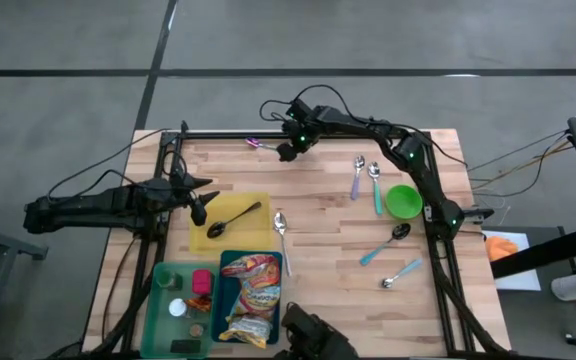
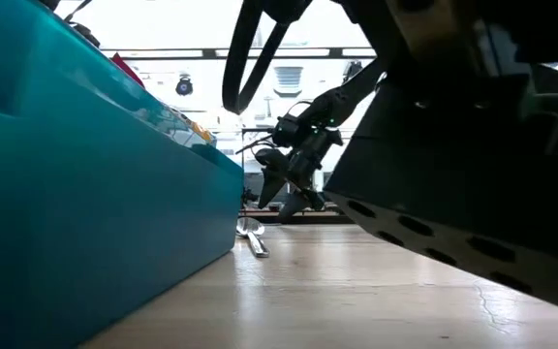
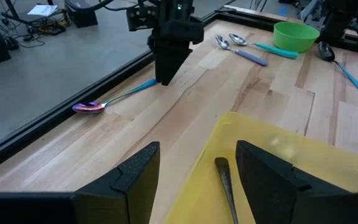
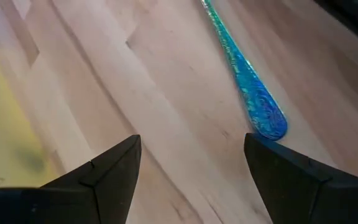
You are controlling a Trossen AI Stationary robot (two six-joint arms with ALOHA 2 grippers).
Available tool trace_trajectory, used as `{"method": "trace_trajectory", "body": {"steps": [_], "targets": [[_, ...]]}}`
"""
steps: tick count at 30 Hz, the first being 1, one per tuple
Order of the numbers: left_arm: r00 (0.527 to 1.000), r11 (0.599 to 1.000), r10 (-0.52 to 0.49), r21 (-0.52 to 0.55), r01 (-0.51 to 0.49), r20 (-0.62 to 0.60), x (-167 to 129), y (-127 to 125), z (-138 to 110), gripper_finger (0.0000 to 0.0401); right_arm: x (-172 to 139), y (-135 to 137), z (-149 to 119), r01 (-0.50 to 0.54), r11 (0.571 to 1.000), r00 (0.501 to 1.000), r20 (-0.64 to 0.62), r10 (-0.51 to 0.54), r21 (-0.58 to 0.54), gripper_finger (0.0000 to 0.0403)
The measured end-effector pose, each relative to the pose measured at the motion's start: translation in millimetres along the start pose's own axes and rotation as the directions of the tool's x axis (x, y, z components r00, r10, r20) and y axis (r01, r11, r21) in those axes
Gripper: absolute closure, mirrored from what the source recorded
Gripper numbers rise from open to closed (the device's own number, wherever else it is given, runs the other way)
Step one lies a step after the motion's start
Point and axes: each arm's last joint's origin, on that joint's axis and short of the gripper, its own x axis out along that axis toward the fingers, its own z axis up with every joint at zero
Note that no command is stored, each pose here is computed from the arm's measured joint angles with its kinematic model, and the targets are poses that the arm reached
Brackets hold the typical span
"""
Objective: Pick & Place Food Item
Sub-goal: Put the purple spoon into the yellow bin
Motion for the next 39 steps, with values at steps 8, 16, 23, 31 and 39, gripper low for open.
{"method": "trace_trajectory", "body": {"steps": [8,16,23,31,39], "targets": [[1.000,1.000,0.000,0.000,0.000,0.000,0.0,0.0,0.0,0.0189,-0.2,1.3,0.7,-0.009,0.999,1.000,0.003,0.009,0.043,0.0122],[1.000,1.000,0.000,0.000,0.000,0.000,0.0,0.1,0.0,0.0189,-32.1,18.3,23.8,0.007,0.973,0.996,0.086,0.014,-0.229,0.0122],[1.000,1.000,0.000,0.000,0.000,0.000,0.0,0.1,-0.1,0.0189,-26.6,33.1,19.9,0.351,0.857,0.936,0.163,-0.312,-0.378,0.0122],[1.000,1.000,0.000,0.001,0.000,-0.002,0.0,0.1,-0.2,0.0189,-14.3,28.3,20.9,0.175,0.878,0.978,0.182,-0.103,-0.445,0.0122],[1.000,1.000,0.001,0.001,-0.001,-0.001,0.0,0.1,-0.2,0.0190,-10.6,28.1,24.9,0.128,0.868,0.972,0.236,-0.012,-0.480,0.0122]]}}
